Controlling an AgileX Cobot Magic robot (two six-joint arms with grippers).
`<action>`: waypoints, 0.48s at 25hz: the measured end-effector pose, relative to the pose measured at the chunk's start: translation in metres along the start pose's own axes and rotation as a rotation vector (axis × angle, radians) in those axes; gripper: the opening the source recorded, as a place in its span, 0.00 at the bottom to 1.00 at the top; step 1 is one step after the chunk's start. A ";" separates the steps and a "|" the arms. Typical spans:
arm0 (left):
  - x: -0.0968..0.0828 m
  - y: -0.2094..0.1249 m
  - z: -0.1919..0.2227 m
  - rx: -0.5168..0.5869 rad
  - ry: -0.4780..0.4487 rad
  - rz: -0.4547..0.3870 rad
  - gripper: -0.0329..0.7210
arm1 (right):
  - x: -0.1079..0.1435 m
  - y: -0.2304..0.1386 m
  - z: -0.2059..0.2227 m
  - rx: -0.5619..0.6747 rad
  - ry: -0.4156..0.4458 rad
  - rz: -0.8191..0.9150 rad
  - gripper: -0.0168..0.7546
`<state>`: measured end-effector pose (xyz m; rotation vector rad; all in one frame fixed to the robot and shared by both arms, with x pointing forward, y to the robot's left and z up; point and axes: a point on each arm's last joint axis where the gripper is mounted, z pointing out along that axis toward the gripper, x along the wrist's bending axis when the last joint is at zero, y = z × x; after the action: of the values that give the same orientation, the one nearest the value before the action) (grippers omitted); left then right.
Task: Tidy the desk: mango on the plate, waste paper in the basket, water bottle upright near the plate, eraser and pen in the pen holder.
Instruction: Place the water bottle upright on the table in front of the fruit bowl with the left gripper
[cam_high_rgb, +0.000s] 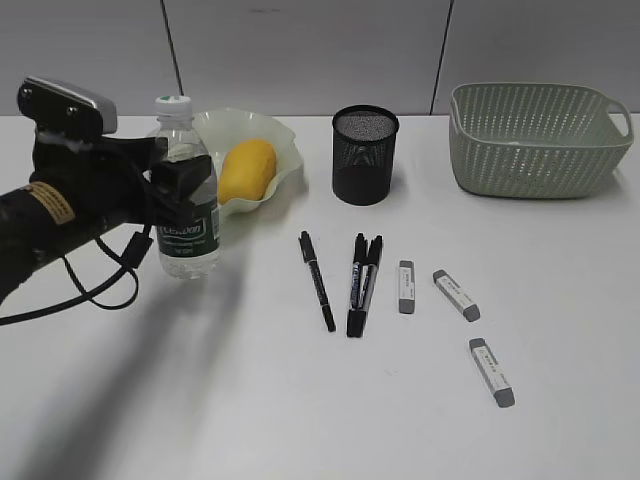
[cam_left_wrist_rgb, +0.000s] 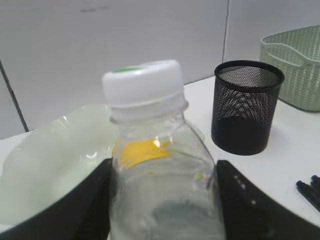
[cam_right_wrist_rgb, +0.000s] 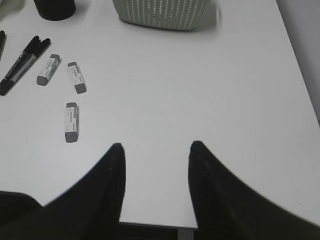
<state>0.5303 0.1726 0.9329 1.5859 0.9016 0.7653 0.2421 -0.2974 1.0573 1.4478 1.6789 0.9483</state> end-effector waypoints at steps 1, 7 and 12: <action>0.001 -0.005 0.003 -0.011 0.006 -0.004 0.62 | 0.000 0.000 0.000 0.000 0.000 0.000 0.46; 0.002 -0.025 0.010 -0.046 0.016 0.030 0.62 | 0.000 0.000 0.000 0.000 0.000 0.000 0.46; 0.001 -0.033 0.004 -0.037 0.018 0.022 0.62 | 0.000 0.000 0.000 0.000 0.000 0.000 0.46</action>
<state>0.5295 0.1746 0.9001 1.5615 0.8790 0.8083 0.2421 -0.2974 1.0573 1.4478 1.6789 0.9483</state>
